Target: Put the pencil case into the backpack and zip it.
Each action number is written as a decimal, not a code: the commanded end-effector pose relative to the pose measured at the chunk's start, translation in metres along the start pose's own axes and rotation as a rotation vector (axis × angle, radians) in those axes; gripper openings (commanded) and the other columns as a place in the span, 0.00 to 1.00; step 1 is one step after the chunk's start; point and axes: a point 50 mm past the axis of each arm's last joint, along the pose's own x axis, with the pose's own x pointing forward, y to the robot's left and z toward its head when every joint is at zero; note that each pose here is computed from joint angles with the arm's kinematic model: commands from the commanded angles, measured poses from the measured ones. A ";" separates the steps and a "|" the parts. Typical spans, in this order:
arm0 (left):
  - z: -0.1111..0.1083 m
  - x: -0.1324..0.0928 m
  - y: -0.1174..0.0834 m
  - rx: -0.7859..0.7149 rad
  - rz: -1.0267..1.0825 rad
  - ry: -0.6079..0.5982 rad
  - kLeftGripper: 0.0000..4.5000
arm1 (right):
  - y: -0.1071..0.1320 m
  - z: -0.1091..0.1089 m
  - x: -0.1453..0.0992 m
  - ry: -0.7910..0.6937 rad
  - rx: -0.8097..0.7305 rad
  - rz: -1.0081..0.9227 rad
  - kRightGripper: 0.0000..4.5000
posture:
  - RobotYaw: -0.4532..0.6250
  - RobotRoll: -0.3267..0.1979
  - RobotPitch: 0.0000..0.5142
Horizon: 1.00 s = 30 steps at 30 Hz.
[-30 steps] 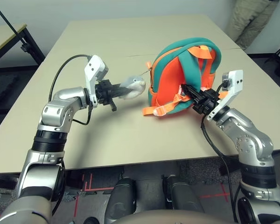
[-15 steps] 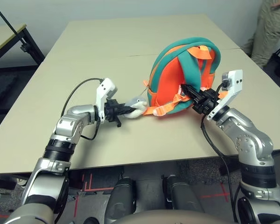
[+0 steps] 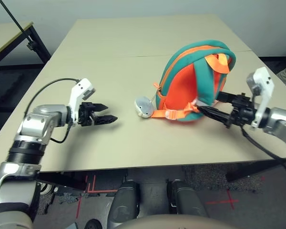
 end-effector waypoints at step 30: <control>-0.058 -0.001 0.028 -0.180 1.070 -0.476 1.00 | -0.104 -0.078 0.018 -0.290 0.158 -0.999 0.99 | 0.55 0.62 0.22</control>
